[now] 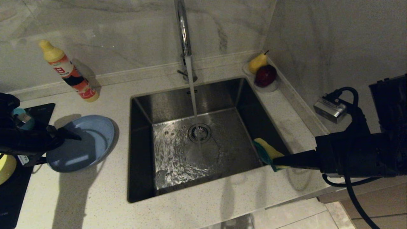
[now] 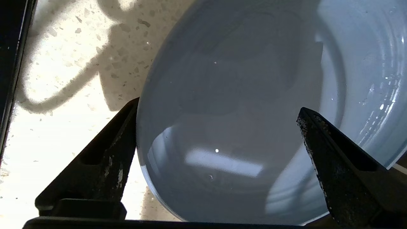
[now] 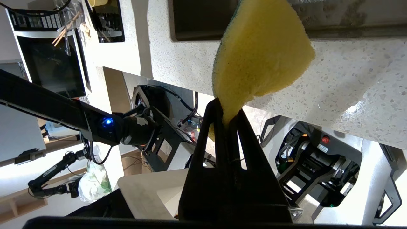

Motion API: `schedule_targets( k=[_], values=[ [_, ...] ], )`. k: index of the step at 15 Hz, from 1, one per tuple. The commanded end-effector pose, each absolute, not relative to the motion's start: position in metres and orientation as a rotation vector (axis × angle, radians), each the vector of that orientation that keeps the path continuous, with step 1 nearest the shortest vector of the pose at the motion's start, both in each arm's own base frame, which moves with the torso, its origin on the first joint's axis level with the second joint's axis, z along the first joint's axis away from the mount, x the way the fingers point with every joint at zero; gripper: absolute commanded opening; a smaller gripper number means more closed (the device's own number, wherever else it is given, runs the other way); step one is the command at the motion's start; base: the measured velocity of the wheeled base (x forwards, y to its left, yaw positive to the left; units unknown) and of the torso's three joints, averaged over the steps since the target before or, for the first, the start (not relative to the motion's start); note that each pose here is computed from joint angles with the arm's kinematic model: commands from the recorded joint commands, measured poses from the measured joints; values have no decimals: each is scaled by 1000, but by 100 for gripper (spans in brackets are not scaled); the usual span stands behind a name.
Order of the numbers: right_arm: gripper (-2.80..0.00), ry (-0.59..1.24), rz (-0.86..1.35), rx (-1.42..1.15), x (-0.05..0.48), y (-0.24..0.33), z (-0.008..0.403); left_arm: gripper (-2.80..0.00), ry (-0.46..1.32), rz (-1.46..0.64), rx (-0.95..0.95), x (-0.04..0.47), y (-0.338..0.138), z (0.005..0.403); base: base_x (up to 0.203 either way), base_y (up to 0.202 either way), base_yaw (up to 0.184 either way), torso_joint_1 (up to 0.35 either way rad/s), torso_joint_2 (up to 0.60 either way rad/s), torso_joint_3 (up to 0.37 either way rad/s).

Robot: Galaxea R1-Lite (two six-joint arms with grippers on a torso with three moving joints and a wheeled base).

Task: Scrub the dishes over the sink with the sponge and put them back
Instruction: Wash the plate

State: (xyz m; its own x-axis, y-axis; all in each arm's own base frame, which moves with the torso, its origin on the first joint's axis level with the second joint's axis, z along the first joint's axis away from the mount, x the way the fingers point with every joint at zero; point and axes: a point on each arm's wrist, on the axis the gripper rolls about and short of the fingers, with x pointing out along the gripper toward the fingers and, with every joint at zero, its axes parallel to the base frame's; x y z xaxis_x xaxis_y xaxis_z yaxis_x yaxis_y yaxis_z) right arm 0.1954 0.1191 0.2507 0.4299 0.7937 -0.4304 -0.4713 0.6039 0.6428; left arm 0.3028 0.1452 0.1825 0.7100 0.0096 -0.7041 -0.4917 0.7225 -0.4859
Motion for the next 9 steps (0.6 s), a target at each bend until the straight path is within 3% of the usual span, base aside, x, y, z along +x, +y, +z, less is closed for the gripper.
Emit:
schedule_targets(
  k=[1,9],
  values=[
    [-280,777,827,472,194,117,253,0,746,307,-725,302,145,181,0,0,0,0,0,0],
    [-280,782,827,474,194,117,252,0,755,324,-734,304,146,176,0,0,0,0,0,0]
  ],
)
